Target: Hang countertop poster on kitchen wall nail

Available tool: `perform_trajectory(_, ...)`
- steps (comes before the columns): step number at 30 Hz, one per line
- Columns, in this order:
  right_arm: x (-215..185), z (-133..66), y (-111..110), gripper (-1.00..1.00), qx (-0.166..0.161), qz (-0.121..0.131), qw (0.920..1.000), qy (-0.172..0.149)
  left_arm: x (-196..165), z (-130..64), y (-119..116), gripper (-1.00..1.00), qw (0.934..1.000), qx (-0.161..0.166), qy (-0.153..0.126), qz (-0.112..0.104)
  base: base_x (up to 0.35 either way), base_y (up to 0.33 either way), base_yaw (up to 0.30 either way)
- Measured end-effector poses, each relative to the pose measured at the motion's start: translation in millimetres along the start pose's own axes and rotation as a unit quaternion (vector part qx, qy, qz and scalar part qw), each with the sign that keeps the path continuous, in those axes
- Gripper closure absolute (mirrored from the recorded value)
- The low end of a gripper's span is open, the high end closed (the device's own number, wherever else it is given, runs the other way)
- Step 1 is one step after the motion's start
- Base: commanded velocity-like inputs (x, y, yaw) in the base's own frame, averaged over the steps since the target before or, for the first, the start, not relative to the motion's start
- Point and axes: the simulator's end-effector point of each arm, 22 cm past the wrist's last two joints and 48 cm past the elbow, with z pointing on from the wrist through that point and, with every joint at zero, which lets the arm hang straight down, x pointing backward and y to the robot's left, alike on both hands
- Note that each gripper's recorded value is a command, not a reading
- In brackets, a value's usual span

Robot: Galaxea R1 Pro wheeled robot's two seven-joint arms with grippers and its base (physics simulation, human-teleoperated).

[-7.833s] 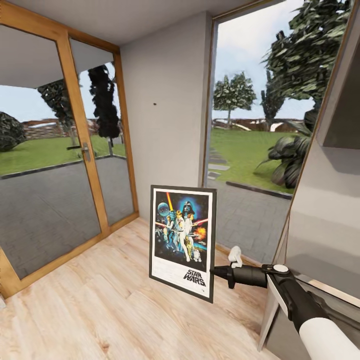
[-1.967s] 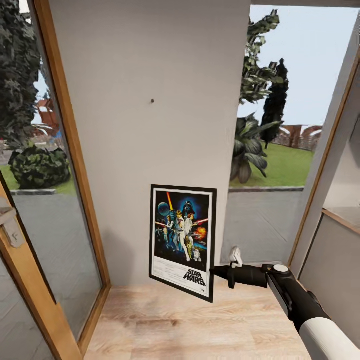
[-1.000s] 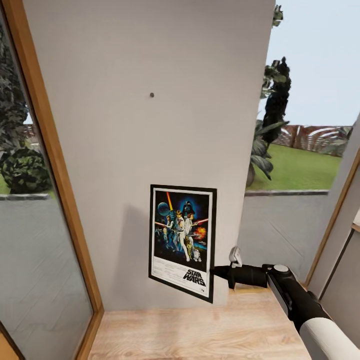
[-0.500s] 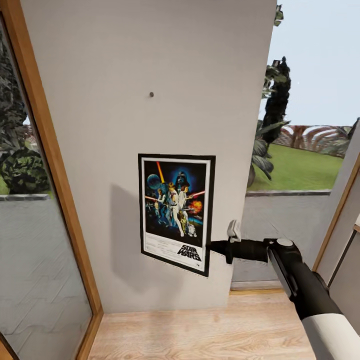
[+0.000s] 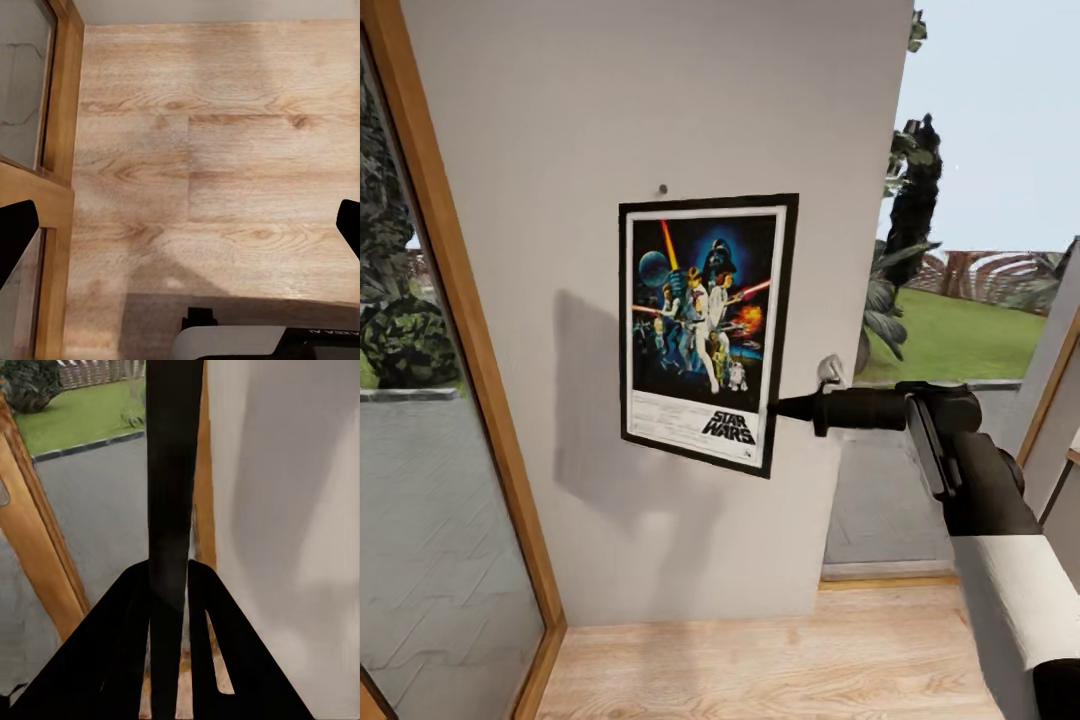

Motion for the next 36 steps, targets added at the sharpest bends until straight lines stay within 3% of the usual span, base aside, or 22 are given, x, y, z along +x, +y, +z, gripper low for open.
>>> perform_trajectory(3, -31, -4.7, 12, 1.00, -0.024, -0.018, 0.9995, -0.008, 0, 0.0, 0, -1.00, 1.0000, 0.000, 0.000, 0.000, 0.000, 0.000, 0.000)
perform_trajectory(10, -66, -10.5, 20, 1.00, -0.037, -0.046, 0.9981, -0.019, 0, -0.1, 0, -1.00, 1.0000, 0.000, 0.000, 0.000, 0.000, 0.000, 0.000)
perform_trajectory(13, -84, -15.5, 30, 1.00, -0.065, -0.057, 0.9960, -0.022, 0, 0.0, 0, -1.00, 1.0000, 0.000, 0.000, 0.000, 0.000, 0.000, 0.000)
perform_trajectory(36, -90, -19.1, 31, 1.00, -0.072, -0.061, 0.9952, -0.024, -1, 0.0, 0, -1.00, 1.0000, 0.000, -0.001, 0.000, 0.000, 0.000, 0.000)
